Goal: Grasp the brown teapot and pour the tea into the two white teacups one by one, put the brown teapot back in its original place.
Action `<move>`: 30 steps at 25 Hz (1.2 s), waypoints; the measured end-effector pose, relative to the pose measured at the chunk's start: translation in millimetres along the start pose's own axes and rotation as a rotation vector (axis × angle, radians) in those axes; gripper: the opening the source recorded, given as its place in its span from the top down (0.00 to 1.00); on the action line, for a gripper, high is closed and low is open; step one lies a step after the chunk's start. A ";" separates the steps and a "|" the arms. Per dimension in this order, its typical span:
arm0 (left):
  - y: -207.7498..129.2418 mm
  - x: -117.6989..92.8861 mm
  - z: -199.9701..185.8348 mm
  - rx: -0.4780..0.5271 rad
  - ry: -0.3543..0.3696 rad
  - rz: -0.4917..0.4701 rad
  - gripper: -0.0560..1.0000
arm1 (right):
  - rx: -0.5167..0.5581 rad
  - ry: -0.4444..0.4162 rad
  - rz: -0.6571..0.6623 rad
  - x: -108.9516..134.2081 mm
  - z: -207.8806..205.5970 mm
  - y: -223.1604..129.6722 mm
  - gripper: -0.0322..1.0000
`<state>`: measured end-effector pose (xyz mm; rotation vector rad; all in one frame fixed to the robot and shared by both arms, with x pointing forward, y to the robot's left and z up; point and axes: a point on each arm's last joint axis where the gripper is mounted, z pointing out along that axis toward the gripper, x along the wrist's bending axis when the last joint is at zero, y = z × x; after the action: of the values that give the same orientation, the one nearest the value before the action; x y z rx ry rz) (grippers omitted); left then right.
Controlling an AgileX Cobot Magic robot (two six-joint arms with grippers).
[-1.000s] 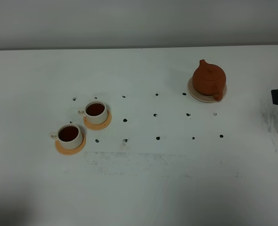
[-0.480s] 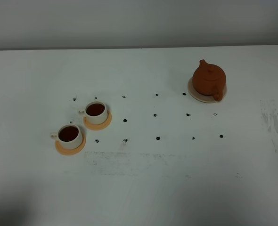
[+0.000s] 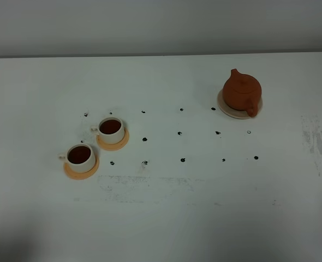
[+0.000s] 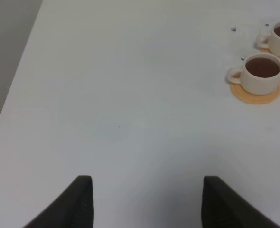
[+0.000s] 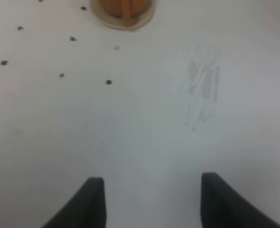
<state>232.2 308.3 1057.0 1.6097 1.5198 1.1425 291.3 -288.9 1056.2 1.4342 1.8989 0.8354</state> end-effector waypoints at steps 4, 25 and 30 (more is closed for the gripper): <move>0.0 0.0 0.0 0.000 0.000 0.000 0.47 | -0.046 0.010 0.002 2.3 -5.5 -1.6 0.55; 0.0 0.0 0.0 0.000 0.000 0.000 0.47 | -0.060 0.008 0.040 9.3 -30.9 -31.4 0.55; 0.0 0.0 0.0 0.000 0.000 0.000 0.47 | -0.137 -0.015 0.039 10.1 -38.3 -38.6 0.55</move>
<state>232.2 308.3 1057.0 1.6097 1.5198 1.1425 236.5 -292.1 1048.6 1.3944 1.7718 0.9516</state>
